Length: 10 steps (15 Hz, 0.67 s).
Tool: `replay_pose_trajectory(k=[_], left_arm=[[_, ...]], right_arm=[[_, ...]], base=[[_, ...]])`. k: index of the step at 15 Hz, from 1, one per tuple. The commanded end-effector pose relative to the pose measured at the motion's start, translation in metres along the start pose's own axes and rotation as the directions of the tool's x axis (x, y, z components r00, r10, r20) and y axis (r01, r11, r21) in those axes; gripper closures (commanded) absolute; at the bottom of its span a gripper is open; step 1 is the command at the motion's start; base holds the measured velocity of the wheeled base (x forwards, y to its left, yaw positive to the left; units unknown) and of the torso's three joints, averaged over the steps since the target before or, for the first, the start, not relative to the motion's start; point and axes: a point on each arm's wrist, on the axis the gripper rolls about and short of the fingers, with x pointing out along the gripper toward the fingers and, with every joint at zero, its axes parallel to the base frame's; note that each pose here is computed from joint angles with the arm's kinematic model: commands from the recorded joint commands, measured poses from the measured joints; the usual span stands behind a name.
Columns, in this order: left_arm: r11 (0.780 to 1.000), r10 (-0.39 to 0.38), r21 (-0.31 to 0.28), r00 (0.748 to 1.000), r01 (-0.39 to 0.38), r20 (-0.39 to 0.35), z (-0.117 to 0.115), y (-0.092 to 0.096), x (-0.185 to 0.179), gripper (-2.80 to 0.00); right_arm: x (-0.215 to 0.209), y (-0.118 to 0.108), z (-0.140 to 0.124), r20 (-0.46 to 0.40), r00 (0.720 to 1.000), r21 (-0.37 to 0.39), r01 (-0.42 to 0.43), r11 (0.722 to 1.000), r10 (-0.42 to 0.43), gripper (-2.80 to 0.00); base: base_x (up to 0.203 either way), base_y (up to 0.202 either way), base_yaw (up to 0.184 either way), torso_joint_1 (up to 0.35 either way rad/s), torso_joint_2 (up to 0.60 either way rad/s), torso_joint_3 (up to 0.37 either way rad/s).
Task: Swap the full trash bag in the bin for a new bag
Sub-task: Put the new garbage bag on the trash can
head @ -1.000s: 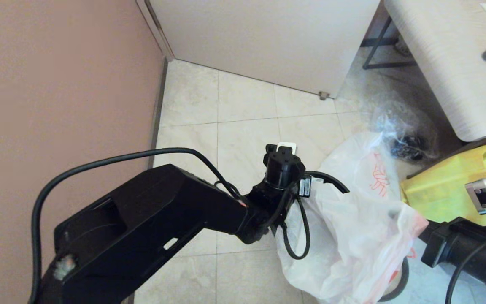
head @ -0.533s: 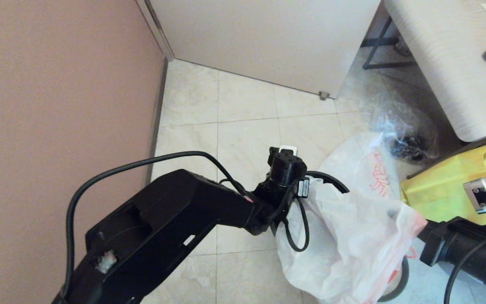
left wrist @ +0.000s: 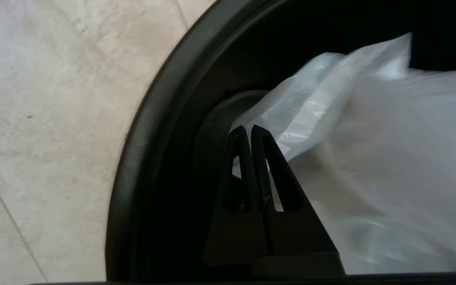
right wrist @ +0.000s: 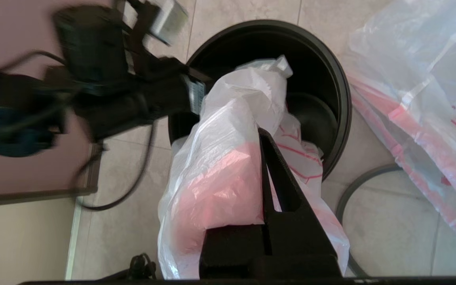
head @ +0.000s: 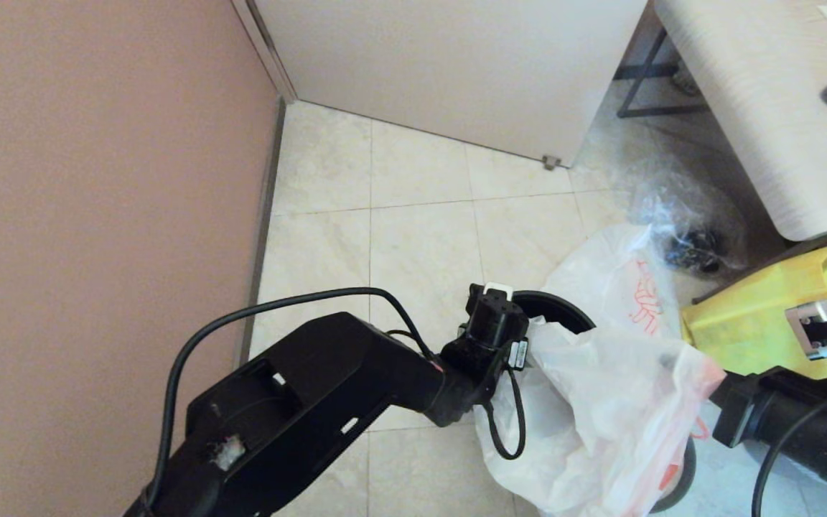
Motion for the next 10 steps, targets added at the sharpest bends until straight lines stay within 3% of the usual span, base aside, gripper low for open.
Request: replay_pose_trajectory(k=[1,4,8,10], left_arm=[[1.0,0.01,0.012,1.0,-0.01,-0.024,-0.018,0.0,0.014,0.0],[1.0,0.004,0.02,1.0,-0.004,0.012,-0.007,-0.004,0.013,0.0],[0.999,-0.026,-0.026,0.996,0.028,0.08,0.047,-0.002,-0.037,0.0],[0.999,-0.042,-0.02,0.999,0.042,0.019,0.041,0.002,-0.069,0.0]], right_arm=[[0.002,-0.001,0.002,0.01,1.0,-0.002,-0.002,1.0,0.002,0.0],[0.007,-0.001,0.005,0.016,1.0,-0.004,-0.005,1.0,0.005,0.0],[0.016,0.002,0.009,0.027,0.999,-0.008,-0.023,1.0,0.023,0.0],[0.032,0.001,0.015,0.037,0.999,-0.014,-0.029,0.999,0.03,0.0]], base=[[0.0,0.0,0.0,0.0,0.0,0.0],[0.0,0.0,0.0,0.0,0.0,0.0],[0.0,0.0,0.0,0.0,0.0,0.0],[0.0,0.0,0.0,0.0,0.0,0.0]])
